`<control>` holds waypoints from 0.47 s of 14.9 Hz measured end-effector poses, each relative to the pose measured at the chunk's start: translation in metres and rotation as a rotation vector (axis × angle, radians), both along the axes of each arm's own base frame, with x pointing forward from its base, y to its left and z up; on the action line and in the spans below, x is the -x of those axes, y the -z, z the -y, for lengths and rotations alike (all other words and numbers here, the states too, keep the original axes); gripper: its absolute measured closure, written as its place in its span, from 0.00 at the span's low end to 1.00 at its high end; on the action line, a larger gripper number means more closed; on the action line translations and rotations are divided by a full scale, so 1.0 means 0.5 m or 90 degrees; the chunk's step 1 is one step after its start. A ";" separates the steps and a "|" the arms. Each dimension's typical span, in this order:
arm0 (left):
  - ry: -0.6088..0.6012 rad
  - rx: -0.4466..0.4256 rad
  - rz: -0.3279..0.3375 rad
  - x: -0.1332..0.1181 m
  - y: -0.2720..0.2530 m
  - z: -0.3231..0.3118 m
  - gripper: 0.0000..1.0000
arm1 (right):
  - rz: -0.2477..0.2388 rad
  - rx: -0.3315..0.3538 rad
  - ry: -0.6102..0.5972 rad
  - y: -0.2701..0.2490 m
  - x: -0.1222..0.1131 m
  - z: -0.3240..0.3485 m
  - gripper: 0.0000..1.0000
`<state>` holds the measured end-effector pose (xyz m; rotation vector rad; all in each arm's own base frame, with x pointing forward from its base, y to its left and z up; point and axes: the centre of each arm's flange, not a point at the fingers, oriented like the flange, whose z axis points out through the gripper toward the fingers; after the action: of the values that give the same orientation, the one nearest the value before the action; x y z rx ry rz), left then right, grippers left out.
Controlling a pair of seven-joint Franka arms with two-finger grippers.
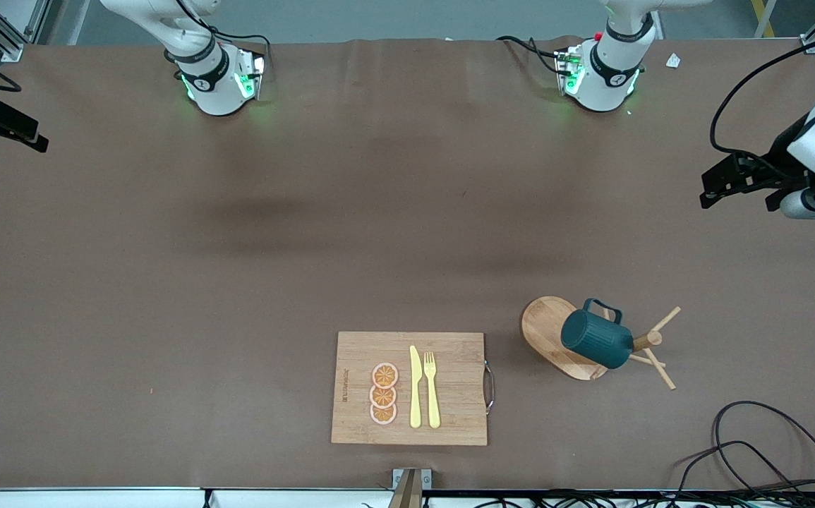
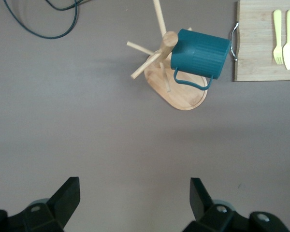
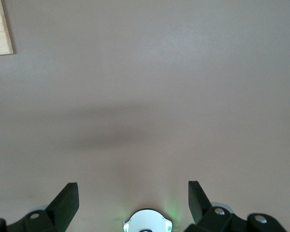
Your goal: Pass cup and hang on rack
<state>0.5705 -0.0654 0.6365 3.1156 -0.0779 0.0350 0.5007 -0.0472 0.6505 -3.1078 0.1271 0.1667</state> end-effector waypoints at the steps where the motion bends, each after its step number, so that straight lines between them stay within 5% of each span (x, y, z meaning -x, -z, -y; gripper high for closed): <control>1: 0.000 -0.001 0.000 0.001 -0.005 0.000 0.00 | 0.000 0.000 0.000 -0.001 0.000 0.000 0.00; 7: -0.002 -0.001 0.003 -0.006 -0.017 -0.001 0.00 | 0.001 0.000 -0.001 -0.002 0.000 -0.002 0.00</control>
<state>0.5733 -0.0651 0.6449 3.1175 -0.0743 0.0429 0.5008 -0.0462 0.6514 -3.1085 0.1237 0.1640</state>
